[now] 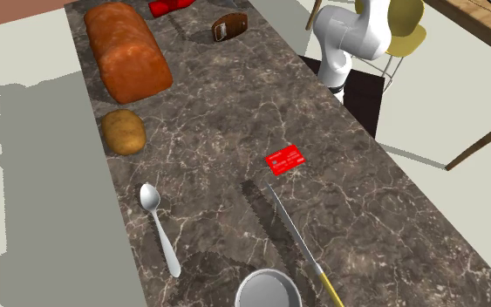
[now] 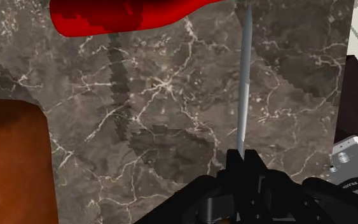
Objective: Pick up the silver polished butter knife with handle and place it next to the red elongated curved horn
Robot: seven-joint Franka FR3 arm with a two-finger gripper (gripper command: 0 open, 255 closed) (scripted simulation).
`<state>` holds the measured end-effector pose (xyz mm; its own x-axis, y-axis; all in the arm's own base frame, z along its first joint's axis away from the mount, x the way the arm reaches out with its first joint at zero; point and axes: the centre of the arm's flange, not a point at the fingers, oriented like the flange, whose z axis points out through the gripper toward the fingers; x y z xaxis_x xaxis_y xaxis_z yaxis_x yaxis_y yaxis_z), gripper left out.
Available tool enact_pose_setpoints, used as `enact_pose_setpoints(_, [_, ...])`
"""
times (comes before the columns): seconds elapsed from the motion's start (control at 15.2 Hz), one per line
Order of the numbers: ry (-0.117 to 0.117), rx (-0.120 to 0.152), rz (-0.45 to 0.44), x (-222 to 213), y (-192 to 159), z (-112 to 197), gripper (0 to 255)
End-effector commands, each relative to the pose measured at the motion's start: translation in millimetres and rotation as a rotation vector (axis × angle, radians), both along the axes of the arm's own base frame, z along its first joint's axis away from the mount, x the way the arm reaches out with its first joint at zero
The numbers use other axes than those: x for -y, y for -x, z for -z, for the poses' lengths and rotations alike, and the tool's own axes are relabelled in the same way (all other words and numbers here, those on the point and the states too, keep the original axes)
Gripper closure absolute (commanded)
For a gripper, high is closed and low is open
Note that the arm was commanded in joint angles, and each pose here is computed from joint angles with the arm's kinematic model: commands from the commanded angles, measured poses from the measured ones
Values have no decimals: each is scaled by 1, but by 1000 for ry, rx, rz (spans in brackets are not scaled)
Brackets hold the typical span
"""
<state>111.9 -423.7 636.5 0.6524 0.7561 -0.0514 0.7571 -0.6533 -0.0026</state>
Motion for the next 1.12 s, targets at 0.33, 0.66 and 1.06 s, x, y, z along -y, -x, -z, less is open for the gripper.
enact_pose_setpoints(0.33, [0,-1,-2,7,16,29,255])
enact_pose_setpoints(0.66, [0,-1,-2,7,16,55,255])
enact_pose_setpoints(1.06, [0,-1,-2,7,16,87,255])
